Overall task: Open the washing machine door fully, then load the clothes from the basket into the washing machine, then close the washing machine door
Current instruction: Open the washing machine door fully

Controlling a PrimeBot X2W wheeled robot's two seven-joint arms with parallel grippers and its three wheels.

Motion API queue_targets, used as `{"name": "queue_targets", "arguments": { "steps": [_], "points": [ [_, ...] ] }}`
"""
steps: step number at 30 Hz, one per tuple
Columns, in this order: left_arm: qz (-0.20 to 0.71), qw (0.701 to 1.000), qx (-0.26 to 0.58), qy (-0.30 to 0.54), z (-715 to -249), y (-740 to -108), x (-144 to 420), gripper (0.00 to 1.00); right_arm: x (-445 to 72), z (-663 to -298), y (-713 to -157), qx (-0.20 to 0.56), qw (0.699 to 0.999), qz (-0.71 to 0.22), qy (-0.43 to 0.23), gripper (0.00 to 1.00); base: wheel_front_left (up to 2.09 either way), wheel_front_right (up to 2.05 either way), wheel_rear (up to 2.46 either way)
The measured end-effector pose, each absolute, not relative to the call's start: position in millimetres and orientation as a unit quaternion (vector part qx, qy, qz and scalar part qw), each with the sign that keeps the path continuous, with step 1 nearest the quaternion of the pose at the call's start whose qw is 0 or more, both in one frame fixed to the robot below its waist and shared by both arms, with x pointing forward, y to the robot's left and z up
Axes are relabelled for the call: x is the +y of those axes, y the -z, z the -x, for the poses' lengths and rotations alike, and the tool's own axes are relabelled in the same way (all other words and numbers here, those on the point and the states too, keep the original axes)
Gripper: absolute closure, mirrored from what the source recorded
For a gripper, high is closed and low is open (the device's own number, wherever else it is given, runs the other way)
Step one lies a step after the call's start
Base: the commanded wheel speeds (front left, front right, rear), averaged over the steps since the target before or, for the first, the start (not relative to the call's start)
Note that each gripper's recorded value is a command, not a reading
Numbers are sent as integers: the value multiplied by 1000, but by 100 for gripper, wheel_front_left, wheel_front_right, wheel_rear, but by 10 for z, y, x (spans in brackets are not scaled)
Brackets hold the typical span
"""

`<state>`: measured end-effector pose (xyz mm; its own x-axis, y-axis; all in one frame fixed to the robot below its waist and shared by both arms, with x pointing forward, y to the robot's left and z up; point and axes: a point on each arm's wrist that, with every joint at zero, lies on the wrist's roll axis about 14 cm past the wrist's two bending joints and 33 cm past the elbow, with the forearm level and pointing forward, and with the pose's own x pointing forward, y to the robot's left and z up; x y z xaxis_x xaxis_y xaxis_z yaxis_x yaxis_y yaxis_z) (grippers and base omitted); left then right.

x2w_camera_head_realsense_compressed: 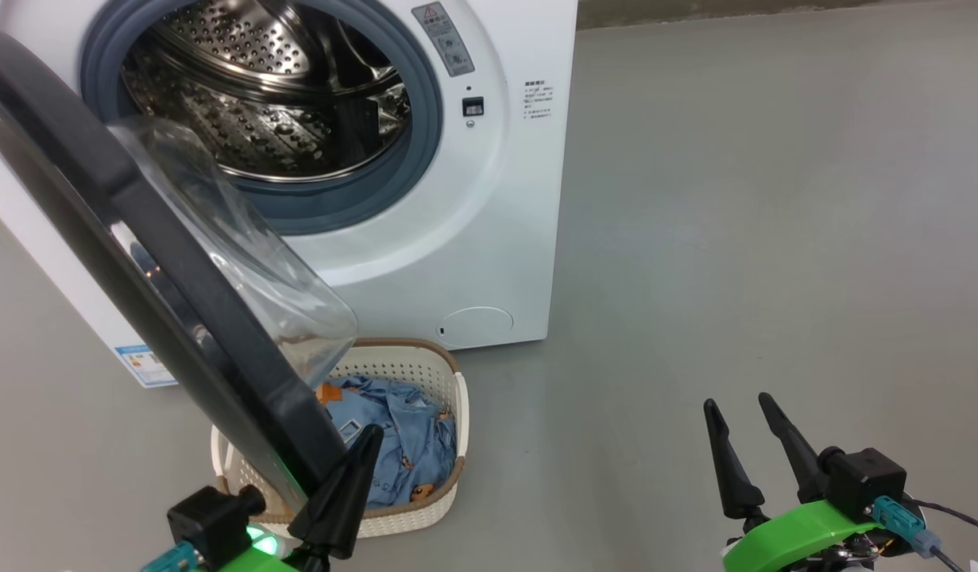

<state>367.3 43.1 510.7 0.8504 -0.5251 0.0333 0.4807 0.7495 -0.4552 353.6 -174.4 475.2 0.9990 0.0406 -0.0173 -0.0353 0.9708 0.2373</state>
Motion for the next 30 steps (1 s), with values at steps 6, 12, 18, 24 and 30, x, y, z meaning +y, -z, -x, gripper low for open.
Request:
{"name": "queue_targets", "arguments": {
  "steps": [6, 12, 18, 24, 30],
  "points": [
    [237, 938, 46, 250, -3697, -5082, 541, 100, -1702, -3568, -4741, 13, 992, -127, -24, 0, 0, 0, 0],
    [241, 940, 42, 237, -3664, -5082, 641, 100, -1598, -3618, -4738, 16, 991, -128, -40, 0, 0, 0, 0],
    [241, 946, 38, 216, -3596, -5078, 782, 100, -1478, -3664, -4747, 17, 990, -128, -59, 0, 0, 0, 0],
    [239, 952, 35, 188, -3523, -5056, 959, 100, -1337, -3713, -4759, 18, 988, -132, -79, 0, 0, 0, 0],
    [240, 957, 36, 156, -3446, -5024, 1174, 100, -1200, -3756, -4764, 20, 986, -136, -98, 0, 0, 0, 0]
  ]
}}
